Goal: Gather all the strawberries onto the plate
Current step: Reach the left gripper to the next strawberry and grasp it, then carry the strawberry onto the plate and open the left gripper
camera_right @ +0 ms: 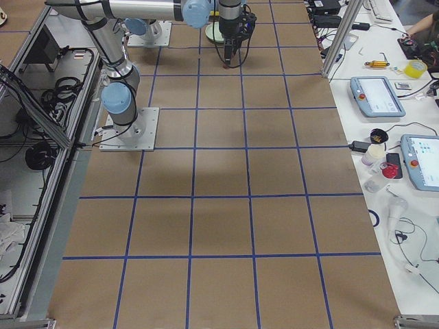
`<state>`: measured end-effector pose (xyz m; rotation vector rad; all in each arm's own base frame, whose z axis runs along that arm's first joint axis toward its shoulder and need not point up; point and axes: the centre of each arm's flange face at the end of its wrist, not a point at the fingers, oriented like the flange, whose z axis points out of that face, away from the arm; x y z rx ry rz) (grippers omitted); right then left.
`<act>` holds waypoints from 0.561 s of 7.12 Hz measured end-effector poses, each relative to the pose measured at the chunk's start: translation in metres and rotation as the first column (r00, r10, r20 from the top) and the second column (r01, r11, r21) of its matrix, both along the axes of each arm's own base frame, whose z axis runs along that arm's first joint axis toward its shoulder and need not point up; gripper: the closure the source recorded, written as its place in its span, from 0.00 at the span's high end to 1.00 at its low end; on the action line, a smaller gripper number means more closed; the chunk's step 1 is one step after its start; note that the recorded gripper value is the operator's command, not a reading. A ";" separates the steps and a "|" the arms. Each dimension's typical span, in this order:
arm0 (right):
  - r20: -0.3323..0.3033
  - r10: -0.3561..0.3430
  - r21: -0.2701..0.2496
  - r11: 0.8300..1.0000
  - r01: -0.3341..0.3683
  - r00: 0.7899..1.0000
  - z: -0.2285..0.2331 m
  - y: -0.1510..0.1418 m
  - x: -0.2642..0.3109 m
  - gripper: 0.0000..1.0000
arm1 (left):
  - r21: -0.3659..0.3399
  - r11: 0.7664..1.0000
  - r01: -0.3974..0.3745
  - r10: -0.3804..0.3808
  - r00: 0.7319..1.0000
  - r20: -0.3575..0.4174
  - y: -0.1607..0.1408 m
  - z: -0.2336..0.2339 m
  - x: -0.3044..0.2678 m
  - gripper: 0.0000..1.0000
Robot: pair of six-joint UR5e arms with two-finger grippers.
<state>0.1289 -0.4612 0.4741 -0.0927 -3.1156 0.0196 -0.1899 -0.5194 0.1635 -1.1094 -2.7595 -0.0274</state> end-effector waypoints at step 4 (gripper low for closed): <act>-0.008 0.008 0.004 1.000 -0.008 1.000 -0.002 -0.001 -0.001 1.00 | -0.015 1.000 -0.010 0.013 0.983 0.183 -0.022 0.060 0.033 0.08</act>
